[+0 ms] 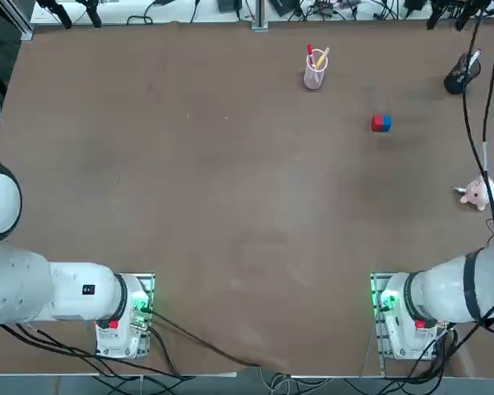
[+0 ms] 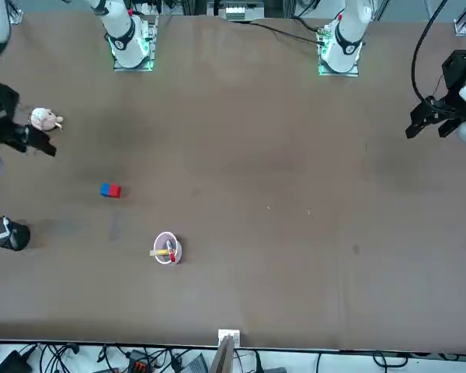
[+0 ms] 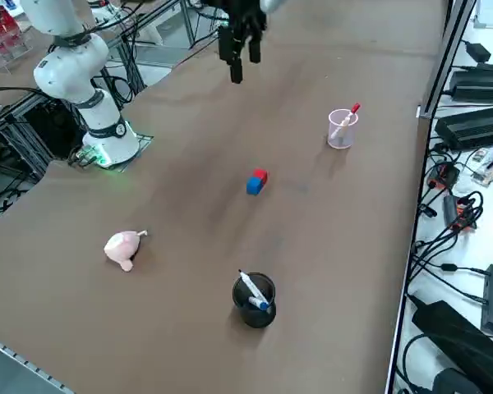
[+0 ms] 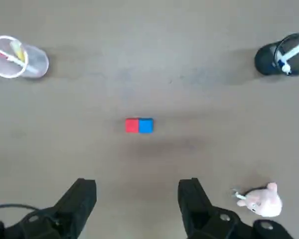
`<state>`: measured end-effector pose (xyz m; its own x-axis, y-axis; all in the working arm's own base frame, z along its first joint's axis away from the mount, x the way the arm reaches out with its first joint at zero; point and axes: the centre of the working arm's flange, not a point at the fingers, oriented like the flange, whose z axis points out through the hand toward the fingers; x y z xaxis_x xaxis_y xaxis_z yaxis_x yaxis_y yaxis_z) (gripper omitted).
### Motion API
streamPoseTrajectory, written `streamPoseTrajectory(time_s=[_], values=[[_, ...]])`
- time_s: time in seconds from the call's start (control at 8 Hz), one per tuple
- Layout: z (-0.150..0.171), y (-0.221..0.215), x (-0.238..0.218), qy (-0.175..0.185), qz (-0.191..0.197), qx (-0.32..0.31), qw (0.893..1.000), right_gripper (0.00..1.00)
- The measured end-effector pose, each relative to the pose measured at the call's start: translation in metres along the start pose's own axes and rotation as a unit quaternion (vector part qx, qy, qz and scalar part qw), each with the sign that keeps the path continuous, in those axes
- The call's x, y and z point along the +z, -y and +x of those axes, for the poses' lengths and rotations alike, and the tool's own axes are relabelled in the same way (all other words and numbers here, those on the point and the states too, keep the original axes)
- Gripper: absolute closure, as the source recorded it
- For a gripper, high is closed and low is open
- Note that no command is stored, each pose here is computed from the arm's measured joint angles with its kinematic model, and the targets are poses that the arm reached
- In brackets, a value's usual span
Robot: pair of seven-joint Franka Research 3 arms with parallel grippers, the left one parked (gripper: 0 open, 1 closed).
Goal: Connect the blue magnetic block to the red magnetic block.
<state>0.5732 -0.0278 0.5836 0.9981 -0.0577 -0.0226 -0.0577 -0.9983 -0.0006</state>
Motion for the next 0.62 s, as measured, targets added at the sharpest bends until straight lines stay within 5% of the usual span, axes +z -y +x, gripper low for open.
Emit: streamPoseTrajectory(time_s=[0.62], values=[[-0.062, 0.025, -0.031, -0.019, 0.01, -0.038, 0.999, 0.0]])
